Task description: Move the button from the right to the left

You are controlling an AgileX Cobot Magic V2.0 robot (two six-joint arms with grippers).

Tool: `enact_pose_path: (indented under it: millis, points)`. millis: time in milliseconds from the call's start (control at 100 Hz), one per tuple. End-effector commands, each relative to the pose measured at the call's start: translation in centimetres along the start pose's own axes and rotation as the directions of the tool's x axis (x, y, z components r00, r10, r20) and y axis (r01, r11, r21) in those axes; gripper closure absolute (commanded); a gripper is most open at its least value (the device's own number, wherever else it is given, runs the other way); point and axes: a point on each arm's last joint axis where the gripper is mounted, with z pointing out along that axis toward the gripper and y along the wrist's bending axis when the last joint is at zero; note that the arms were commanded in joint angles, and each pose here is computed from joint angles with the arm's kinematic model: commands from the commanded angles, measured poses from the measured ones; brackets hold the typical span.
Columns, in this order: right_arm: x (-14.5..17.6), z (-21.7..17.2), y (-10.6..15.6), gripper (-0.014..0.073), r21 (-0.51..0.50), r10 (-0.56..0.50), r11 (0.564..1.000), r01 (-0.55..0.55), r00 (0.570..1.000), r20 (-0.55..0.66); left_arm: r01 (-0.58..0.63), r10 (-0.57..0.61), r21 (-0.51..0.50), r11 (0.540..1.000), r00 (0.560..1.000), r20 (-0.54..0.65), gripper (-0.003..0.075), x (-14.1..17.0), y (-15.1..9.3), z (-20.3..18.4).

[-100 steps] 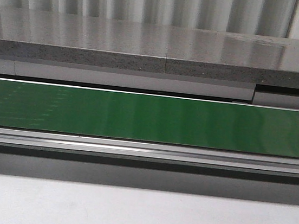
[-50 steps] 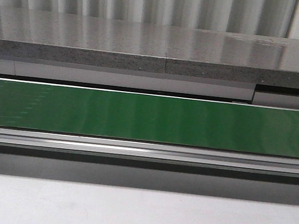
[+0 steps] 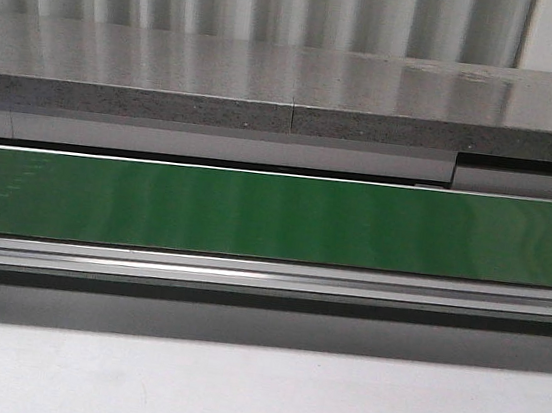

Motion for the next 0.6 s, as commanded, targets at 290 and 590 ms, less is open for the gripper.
enact_pose_path:
  millis: [290,590]
  points:
    - [2.6,-1.5,-0.3,0.0663,0.037,0.022,0.999,-0.026,0.993,0.116,0.006,-0.006,0.002,1.0,0.996,0.093,0.074,-0.1,0.0,-0.2]
    - [2.7,-1.5,-0.3,0.0663,0.039,0.016,0.999,-0.02,0.995,0.1,0.006,-0.006,0.002,1.0,0.996,0.093,0.074,-0.1,0.0,-0.2]
